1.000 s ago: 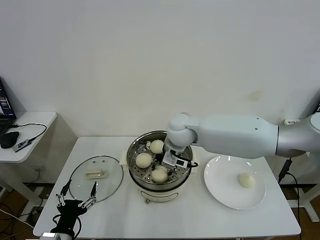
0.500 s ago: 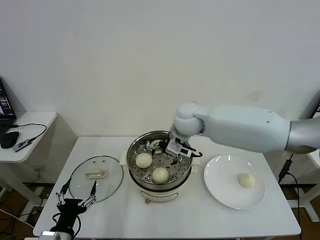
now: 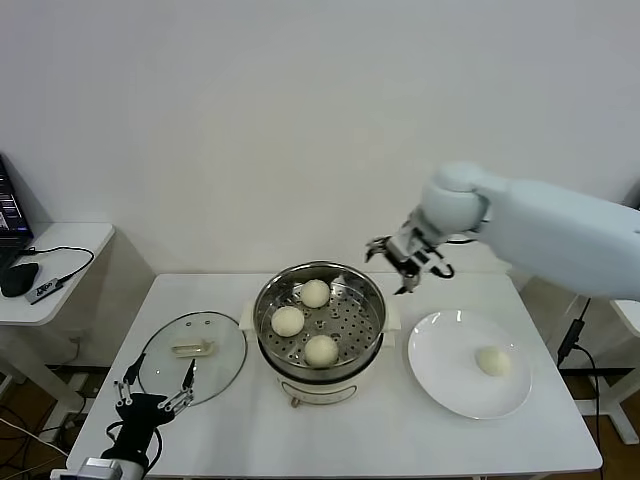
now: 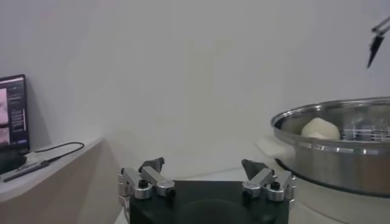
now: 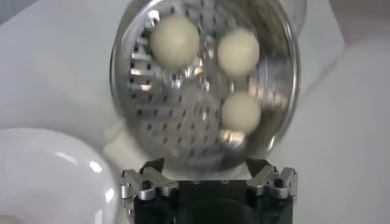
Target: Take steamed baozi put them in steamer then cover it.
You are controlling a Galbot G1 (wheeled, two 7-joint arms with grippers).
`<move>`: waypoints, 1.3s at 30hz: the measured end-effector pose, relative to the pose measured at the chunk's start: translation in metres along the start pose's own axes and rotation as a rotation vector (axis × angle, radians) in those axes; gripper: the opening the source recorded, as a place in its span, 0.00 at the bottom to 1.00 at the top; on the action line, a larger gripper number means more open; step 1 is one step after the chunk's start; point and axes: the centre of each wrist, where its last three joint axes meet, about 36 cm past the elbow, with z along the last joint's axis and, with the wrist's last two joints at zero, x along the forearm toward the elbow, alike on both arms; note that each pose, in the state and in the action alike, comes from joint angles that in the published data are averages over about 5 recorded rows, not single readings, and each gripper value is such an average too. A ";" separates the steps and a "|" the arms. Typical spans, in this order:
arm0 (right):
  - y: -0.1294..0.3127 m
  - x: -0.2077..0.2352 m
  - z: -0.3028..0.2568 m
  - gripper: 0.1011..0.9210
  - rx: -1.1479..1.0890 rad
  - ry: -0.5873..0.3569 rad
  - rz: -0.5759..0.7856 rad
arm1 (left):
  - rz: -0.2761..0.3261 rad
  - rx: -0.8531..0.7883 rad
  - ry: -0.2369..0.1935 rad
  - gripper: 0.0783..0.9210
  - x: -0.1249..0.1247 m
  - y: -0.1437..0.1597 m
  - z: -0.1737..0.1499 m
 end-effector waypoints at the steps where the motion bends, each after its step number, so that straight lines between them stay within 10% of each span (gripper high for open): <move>1: 0.008 -0.001 0.009 0.88 -0.031 0.008 -0.002 | 0.003 -0.001 0.000 0.88 0.000 0.000 0.000; 39: 0.204 -0.114 0.142 0.88 -0.497 0.204 -0.189 | 0.012 -0.014 0.042 0.88 0.004 -0.001 0.010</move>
